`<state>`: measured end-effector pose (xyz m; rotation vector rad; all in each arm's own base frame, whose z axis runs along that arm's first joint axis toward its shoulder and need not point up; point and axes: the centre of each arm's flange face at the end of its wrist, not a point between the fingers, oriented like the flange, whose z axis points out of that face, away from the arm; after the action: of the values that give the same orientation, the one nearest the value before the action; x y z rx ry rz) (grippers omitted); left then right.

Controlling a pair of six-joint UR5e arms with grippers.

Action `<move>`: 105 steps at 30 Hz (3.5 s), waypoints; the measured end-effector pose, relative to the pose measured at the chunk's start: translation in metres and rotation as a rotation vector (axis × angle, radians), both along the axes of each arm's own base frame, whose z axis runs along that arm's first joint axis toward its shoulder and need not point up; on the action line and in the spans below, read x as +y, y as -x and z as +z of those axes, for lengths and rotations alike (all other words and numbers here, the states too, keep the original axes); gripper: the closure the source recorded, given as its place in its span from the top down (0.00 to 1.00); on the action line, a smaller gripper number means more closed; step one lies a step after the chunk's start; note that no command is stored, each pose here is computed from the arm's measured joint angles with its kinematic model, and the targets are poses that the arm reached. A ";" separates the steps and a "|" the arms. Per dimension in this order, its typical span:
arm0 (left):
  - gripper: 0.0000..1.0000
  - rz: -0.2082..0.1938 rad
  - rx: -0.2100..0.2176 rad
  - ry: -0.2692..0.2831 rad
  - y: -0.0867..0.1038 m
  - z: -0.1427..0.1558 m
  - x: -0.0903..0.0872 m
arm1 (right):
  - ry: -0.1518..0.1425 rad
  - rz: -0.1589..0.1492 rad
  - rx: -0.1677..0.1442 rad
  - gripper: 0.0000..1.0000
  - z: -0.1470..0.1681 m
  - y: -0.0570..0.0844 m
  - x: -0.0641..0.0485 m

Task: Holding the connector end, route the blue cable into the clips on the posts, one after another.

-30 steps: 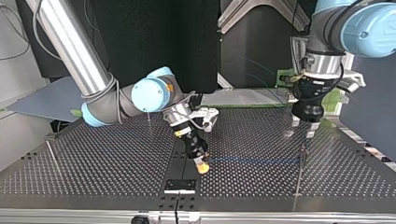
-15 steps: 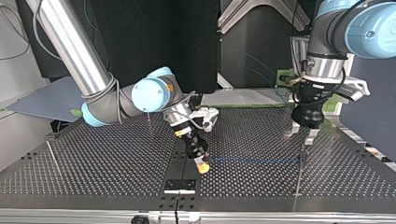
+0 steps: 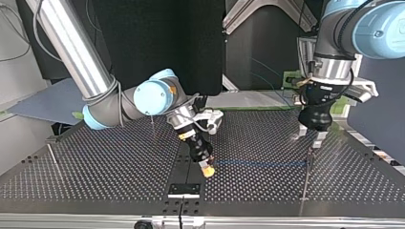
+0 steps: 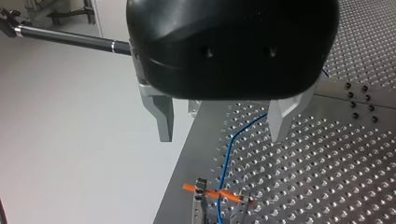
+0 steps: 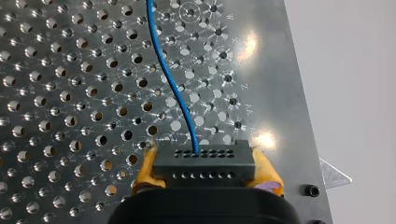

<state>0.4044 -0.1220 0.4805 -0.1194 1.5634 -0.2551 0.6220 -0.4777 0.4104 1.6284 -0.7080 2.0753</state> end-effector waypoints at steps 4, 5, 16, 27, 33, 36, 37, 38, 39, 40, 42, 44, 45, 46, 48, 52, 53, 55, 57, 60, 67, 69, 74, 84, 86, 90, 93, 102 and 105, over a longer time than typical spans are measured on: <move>1.00 0.001 -0.002 0.010 0.001 0.001 0.000 | 0.000 0.000 0.000 0.00 0.000 0.000 0.000; 1.00 0.001 -0.003 0.013 0.001 0.001 0.000 | 0.000 0.000 0.000 0.00 0.000 0.000 0.000; 1.00 -0.010 -0.007 -0.011 0.003 0.002 -0.004 | -0.002 0.001 -0.001 0.00 0.000 0.000 0.000; 1.00 -0.075 0.024 -0.077 -0.007 -0.013 -0.017 | -0.001 0.008 -0.005 0.00 0.000 -0.004 0.005; 1.00 -0.095 -0.034 -0.045 -0.019 0.001 -0.025 | 0.004 0.009 -0.005 0.00 0.001 -0.005 0.006; 1.00 -0.114 -0.052 -0.024 -0.027 0.005 -0.031 | 0.007 0.011 -0.006 0.00 0.002 -0.006 0.007; 1.00 -0.123 -0.058 -0.015 -0.031 0.007 -0.034 | 0.008 0.012 -0.006 0.00 0.003 -0.007 0.008; 1.00 -0.128 -0.063 -0.008 -0.034 0.008 -0.036 | 0.009 0.013 -0.007 0.00 0.003 -0.007 0.008; 1.00 -0.132 -0.067 -0.002 -0.037 0.009 -0.037 | 0.010 0.013 -0.008 0.00 0.004 -0.007 0.009; 1.00 -0.135 -0.075 0.005 -0.041 0.010 -0.039 | 0.011 0.014 -0.008 0.00 0.005 -0.008 0.009; 1.00 -0.139 -0.080 0.013 -0.047 0.009 -0.042 | 0.014 0.015 -0.010 0.00 0.007 -0.008 0.010; 1.00 -0.145 -0.086 0.022 -0.053 0.008 -0.045 | 0.018 0.017 -0.011 0.00 0.010 -0.009 0.012; 1.00 -0.148 -0.089 0.027 -0.055 0.008 -0.046 | 0.020 0.018 -0.012 0.00 0.011 -0.009 0.013; 1.00 -0.151 -0.093 0.035 -0.057 0.007 -0.048 | 0.022 0.019 -0.013 0.00 0.012 -0.009 0.014; 1.00 -0.158 -0.099 0.046 -0.061 0.008 -0.051 | 0.025 0.022 -0.015 0.00 0.015 -0.010 0.016; 1.00 -0.173 -0.097 0.064 -0.073 0.003 -0.058 | 0.026 0.024 -0.016 0.00 0.016 -0.011 0.018; 1.00 -0.174 -0.095 0.066 -0.076 0.002 -0.059 | 0.025 0.025 -0.015 0.00 0.016 -0.011 0.019; 1.00 -0.175 -0.091 0.068 -0.083 -0.002 -0.062 | 0.025 0.026 -0.015 0.00 0.016 -0.012 0.019; 1.00 -0.170 -0.084 0.070 -0.089 -0.005 -0.063 | 0.025 0.027 -0.015 0.00 0.017 -0.012 0.020; 1.00 -0.150 -0.074 0.075 -0.096 -0.011 -0.061 | 0.025 0.028 -0.015 0.00 0.017 -0.012 0.021; 1.00 -0.118 -0.064 0.112 -0.101 -0.014 -0.057 | 0.023 0.028 -0.014 0.00 0.017 -0.012 0.021; 1.00 -0.120 -0.063 0.116 -0.101 -0.014 -0.057 | 0.024 0.028 -0.014 0.00 0.017 -0.012 0.021; 1.00 -0.122 -0.059 0.122 -0.103 -0.016 -0.057 | 0.023 0.027 -0.015 0.00 0.017 -0.011 0.020; 1.00 -0.093 -0.051 0.088 -0.109 -0.024 -0.053 | 0.018 0.025 -0.012 0.00 0.017 -0.010 0.019; 1.00 -0.083 -0.054 0.071 -0.110 -0.024 -0.051 | 0.015 0.024 -0.010 0.00 0.016 -0.009 0.018; 1.00 -0.063 -0.055 0.033 -0.109 -0.024 -0.050 | 0.013 0.021 -0.007 0.00 0.016 -0.008 0.017; 1.00 -0.051 -0.049 0.008 -0.108 -0.025 -0.051 | 0.013 0.020 -0.007 0.00 0.016 -0.007 0.016; 1.00 -0.058 -0.054 -0.074 -0.105 -0.025 -0.058 | 0.011 0.025 -0.008 0.00 0.016 -0.010 0.020; 1.00 -0.053 -0.060 -0.103 -0.105 -0.025 -0.060 | 0.011 0.027 -0.008 0.00 0.016 -0.010 0.020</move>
<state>0.5091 -0.1815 0.4554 0.0098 1.5182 -0.2169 0.6323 -0.4573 0.4260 1.6327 -0.6799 2.1019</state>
